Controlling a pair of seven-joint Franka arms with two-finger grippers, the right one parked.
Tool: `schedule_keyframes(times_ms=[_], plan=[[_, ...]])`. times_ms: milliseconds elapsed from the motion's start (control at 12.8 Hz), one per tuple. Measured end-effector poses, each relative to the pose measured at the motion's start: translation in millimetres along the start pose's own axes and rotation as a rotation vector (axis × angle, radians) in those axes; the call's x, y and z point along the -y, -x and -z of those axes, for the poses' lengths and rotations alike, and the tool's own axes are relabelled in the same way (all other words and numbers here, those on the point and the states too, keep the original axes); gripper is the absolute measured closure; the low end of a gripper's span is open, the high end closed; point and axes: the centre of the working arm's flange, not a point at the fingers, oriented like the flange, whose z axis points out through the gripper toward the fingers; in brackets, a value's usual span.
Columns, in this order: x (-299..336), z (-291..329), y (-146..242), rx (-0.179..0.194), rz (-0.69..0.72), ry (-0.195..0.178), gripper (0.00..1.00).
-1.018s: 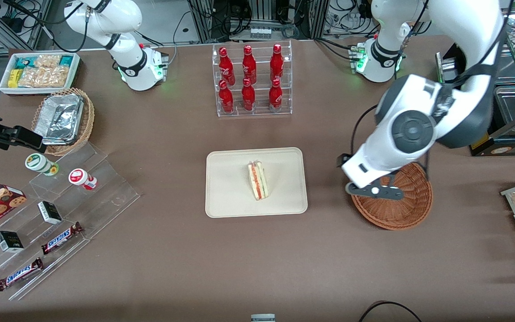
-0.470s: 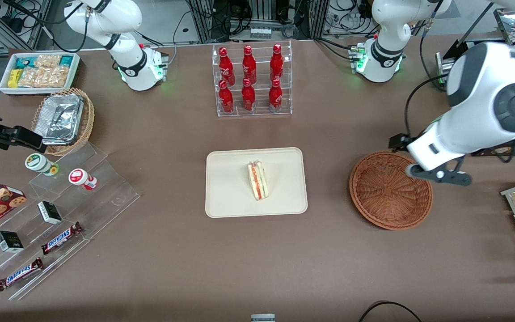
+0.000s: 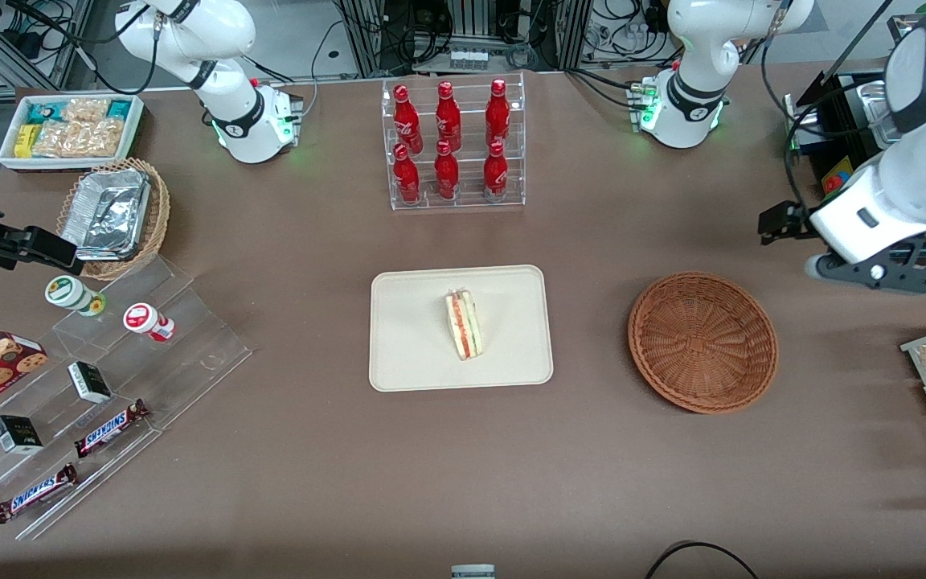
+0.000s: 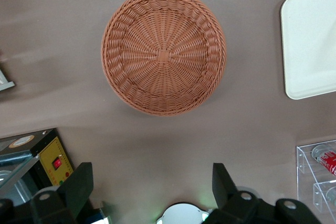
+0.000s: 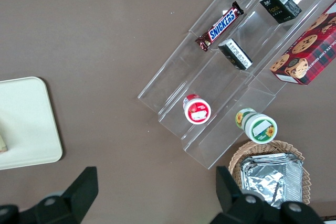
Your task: Place sandwich from basket to tray
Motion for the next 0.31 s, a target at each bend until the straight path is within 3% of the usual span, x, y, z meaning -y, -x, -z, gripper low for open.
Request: schedule_keyframes(times_ms=[313], plan=[[1.9, 23.4, 25.1, -0.010, 0.011, -0.005, 0.00]])
